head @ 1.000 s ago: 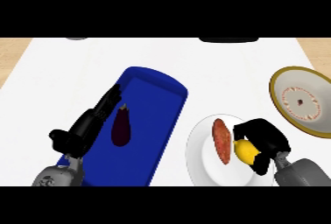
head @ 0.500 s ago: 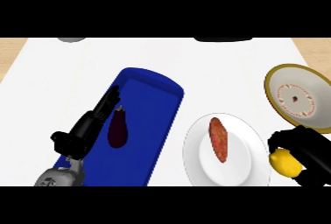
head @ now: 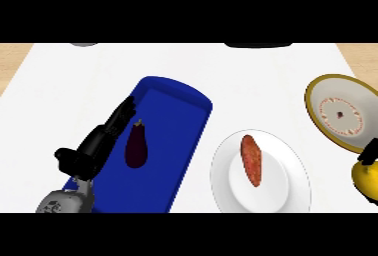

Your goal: Pick the lemon from the plate and place it in the bowl

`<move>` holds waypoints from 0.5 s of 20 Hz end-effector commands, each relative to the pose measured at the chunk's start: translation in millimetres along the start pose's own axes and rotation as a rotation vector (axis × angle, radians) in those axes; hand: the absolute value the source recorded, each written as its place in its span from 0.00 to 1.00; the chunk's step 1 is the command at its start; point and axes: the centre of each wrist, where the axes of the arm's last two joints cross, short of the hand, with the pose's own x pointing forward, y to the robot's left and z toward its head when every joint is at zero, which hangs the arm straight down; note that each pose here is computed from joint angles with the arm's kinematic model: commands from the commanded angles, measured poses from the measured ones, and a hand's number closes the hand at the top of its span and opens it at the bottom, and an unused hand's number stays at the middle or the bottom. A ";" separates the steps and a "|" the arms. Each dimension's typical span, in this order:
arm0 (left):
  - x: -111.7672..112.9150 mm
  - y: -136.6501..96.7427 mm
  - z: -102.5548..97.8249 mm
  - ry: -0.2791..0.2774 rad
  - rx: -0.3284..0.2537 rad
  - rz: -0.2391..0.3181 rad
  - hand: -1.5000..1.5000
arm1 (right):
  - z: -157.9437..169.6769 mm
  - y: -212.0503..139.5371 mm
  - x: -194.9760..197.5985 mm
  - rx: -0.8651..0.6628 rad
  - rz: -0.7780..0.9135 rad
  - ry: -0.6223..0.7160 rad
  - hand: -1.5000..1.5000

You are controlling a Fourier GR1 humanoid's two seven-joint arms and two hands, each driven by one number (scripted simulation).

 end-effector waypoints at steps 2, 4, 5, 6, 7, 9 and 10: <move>2.9 -5.1 -8.0 -0.004 -0.031 0.001 0.50 | -13.1 -58.9 -18.4 -0.090 -0.024 0.074 1.00; -0.8 -23.9 8.4 -0.006 -0.040 -0.007 0.50 | -4.3 -17.9 -43.2 -0.078 0.040 0.115 1.00; 6.1 -20.1 4.8 -0.011 -0.016 -0.004 0.50 | -12.2 -38.9 -40.3 -0.081 0.041 0.122 1.00; -3.0 -17.7 8.4 0.006 -0.048 0.023 0.50 | -4.2 -28.5 -44.8 -0.092 0.097 0.134 1.00; 21.4 -3.2 -7.1 -0.034 -0.049 -0.006 0.50 | -19.2 -34.8 -49.9 -0.118 0.134 0.130 1.00; 3.2 1.0 4.4 -0.013 -0.050 0.004 0.50 | -20.2 -26.2 -79.1 -0.169 0.174 0.154 1.00; 3.1 1.0 -8.7 -0.023 -0.041 -0.003 0.50 | -29.2 -40.0 -69.5 -0.215 0.193 0.134 1.00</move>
